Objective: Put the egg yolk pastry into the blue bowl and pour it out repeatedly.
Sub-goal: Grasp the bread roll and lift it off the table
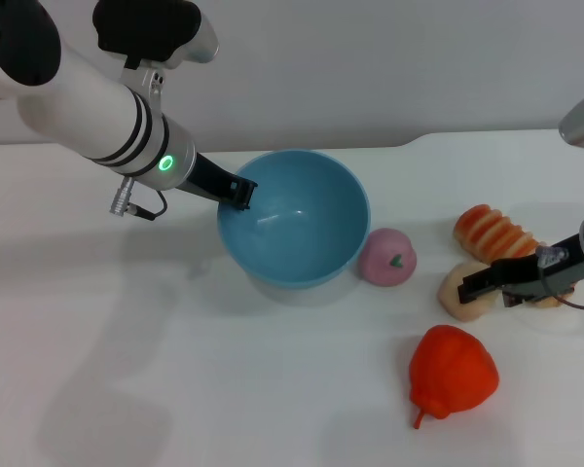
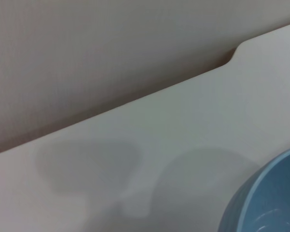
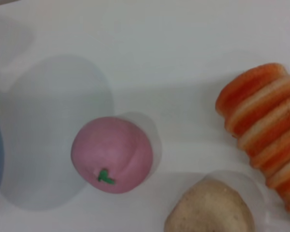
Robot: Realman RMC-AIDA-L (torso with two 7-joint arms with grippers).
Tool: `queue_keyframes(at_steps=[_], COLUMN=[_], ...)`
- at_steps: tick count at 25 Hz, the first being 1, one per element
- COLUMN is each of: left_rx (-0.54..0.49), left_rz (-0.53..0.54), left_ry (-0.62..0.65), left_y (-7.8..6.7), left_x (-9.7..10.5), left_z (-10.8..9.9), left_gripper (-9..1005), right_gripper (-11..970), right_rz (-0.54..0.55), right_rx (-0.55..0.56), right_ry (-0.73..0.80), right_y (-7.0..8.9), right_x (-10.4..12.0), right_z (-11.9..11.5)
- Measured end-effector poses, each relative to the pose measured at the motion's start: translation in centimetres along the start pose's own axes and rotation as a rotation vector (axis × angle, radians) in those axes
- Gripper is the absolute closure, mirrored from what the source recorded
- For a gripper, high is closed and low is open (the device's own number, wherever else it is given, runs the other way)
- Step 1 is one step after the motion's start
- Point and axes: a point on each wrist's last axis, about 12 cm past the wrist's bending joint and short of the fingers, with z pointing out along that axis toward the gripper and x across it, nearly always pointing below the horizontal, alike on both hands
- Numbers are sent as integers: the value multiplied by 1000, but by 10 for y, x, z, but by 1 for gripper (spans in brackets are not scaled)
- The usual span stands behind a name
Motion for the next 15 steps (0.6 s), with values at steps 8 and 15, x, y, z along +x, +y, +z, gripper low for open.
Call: queue_keyframes(at_steps=[8, 15], left_rx=[-2, -2], left_rz=[-3, -4], left_ry=[-1, -1], left_y=[1, 2], left_x=[0, 1], left_z=[0, 0], left_gripper=[997, 997], right_gripper=[272, 396], right_rz=[-2, 7], right_rx=[21, 45], right_ry=[-14, -50], right_y=[-3, -9], right_x=[-1, -2], right_z=[2, 1])
